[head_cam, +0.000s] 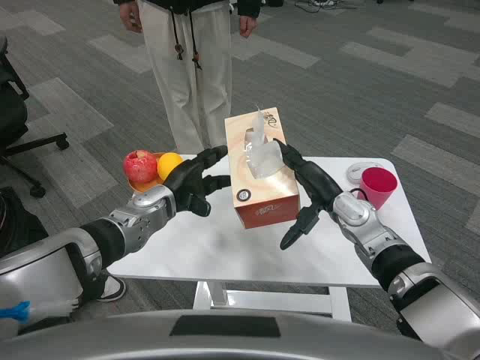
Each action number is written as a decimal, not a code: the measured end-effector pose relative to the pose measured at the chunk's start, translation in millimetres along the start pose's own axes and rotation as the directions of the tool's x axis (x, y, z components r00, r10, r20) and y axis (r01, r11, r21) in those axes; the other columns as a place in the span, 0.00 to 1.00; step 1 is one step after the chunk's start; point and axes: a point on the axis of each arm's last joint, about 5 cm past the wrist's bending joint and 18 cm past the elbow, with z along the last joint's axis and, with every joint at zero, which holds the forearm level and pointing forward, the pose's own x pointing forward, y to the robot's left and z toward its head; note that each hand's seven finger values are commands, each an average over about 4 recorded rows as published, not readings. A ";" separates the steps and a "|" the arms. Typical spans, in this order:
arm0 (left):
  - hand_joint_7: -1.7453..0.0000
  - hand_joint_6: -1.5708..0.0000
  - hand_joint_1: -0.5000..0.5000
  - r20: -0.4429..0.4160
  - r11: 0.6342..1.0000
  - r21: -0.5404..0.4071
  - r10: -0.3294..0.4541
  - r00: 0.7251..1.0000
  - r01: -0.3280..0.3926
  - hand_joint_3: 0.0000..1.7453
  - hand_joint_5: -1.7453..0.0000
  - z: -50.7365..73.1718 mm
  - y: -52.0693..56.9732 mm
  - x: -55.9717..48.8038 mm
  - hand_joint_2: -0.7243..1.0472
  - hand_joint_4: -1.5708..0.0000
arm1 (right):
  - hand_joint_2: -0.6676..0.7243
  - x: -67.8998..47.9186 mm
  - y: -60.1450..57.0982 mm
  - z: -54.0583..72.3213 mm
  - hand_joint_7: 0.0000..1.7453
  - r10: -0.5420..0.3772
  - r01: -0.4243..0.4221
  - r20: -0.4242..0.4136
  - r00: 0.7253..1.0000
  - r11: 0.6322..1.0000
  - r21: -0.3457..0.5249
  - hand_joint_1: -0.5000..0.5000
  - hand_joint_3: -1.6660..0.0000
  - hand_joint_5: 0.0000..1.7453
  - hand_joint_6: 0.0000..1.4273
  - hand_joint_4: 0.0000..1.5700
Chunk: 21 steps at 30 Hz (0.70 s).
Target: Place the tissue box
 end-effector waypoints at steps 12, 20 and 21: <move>0.88 1.00 1.00 0.003 1.000 -0.001 -0.002 1.000 0.002 0.05 0.41 0.3 -0.4 0.0 0.05 1.00 | 0.59 -0.1 -0.2 0.0 0.00 -0.001 0.001 0.000 1.000 1.000 0.000 0.42 0.90 0.06 0.00 0.00; 0.88 1.00 1.00 0.004 1.000 -0.002 -0.002 1.000 0.002 0.05 0.41 0.3 -0.4 0.0 0.05 1.00 | 0.59 -0.1 -0.2 0.0 0.00 -0.001 0.001 0.000 1.000 1.000 0.000 0.42 0.90 0.06 0.00 0.00; 0.88 1.00 1.00 0.004 1.000 -0.002 -0.002 1.000 0.002 0.05 0.41 0.3 -0.4 0.0 0.05 1.00 | 0.59 -0.1 -0.2 0.0 0.00 -0.001 0.001 0.000 1.000 1.000 0.000 0.42 0.90 0.06 0.00 0.00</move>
